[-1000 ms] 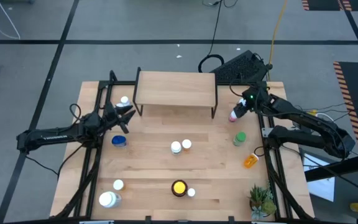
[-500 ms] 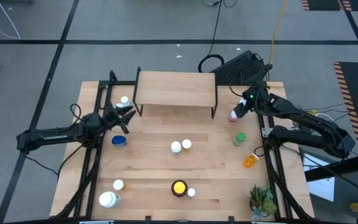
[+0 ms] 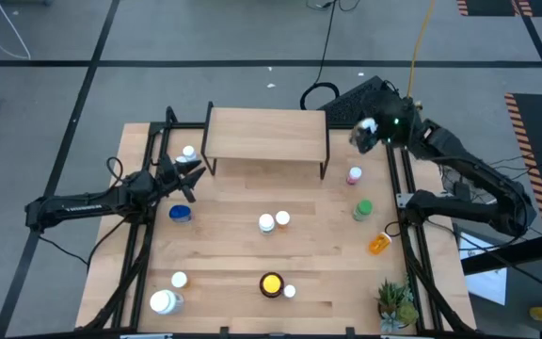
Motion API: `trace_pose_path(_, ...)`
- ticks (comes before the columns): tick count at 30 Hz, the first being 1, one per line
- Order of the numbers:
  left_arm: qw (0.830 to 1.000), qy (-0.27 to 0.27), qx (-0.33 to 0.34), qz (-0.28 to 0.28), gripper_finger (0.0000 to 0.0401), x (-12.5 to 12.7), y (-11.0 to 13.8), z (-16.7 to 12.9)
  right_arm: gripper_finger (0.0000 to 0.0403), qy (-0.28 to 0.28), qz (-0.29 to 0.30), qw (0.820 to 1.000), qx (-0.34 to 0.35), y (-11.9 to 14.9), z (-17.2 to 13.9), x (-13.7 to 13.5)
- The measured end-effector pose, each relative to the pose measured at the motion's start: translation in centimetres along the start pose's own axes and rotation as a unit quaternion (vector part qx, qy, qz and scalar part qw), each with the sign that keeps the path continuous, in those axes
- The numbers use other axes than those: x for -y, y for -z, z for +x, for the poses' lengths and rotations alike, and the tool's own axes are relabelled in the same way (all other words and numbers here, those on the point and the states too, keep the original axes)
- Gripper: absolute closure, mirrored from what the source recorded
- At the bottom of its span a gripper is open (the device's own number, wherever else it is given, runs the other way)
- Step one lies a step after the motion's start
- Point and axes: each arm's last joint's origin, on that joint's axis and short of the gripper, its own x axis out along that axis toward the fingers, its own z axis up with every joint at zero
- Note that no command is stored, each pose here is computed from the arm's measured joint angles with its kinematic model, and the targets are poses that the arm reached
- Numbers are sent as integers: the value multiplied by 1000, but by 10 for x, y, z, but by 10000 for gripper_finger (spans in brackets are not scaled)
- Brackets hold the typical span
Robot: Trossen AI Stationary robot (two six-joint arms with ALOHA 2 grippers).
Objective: Pick and place medicine bottles onto shelf by color
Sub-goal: Put the green pill bottle on the shelf
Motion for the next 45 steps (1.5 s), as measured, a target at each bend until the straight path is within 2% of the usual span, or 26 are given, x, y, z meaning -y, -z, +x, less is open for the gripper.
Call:
trace_pose_path(10, 1000, -8, 10, -10, 244, 0, -2, 0, 181, -35, -33, 998, 44, -92, -11, -14)
trace_pose_path(16, 1000, -7, 13, -11, 244, 0, -2, 0, 181, -58, -55, 995, 55, -123, 0, -35)
trace_pose_path(23, 1000, -8, 8, -8, 244, 0, -1, 0, 181, -85, -98, 991, 18, -123, 31, -66)
trace_pose_path(29, 1000, -8, 6, -7, 244, 0, -1, 0, 181, -102, -118, 988, 4, -118, 42, -85)
trace_pose_path(45, 1000, -8, 6, -16, 244, 0, -1, 0, 180, -99, -139, 985, -29, -111, 68, -97)
